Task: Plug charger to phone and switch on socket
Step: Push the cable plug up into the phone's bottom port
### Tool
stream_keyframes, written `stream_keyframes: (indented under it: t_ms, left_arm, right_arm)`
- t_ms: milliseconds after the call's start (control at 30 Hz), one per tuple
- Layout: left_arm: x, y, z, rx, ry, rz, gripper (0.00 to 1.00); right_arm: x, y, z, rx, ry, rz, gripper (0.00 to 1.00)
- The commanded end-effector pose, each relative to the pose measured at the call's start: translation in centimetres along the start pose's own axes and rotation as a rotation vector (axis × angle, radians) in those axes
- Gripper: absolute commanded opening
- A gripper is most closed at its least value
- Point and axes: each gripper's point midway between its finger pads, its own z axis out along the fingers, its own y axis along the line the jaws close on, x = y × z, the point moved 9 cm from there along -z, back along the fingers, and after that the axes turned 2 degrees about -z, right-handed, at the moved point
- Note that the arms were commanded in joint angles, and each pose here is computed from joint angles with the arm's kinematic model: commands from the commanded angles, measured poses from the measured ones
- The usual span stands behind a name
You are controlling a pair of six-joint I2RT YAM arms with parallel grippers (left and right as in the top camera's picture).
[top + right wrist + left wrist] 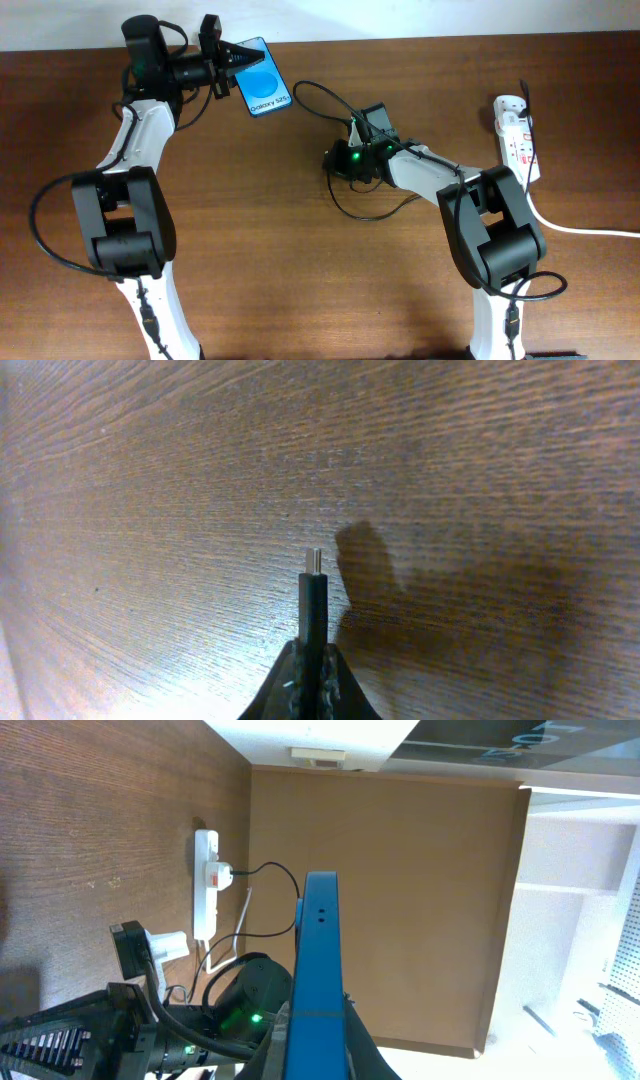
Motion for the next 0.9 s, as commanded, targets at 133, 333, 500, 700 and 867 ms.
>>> stream_keyframes:
  t_ms: [133, 333, 500, 700, 867]
  left_arm:
    - [0.9, -1.5, 0.0, 0.023, 0.076, 0.079, 0.00]
    - [1.3, -1.6, 0.0, 0.036, 0.123, 0.136, 0.00]
    - [1.4, -1.6, 0.6, 0.034, 0.118, 0.170, 0.00]
    - [1.3, -1.5, 2.5, 0.010, 0.061, 0.183, 0.00]
    - [0.9, -1.4, 2.8, -0.007, 0.002, 0.183, 0.00]
  right_arm:
    - [-2.5, 4.5, -9.6, -0.451, 0.025, -0.283, 0.04]
    - [-0.3, 8.3, -15.9, -0.578, 0.055, -0.407, 0.04]
    - [2.5, 11.0, -14.1, -0.571, 0.153, -0.384, 0.04]
    - [2.5, 12.8, -13.7, -0.578, 0.132, -0.308, 0.04]
    - [1.4, 13.2, -13.7, -0.552, 0.058, -0.250, 0.05]
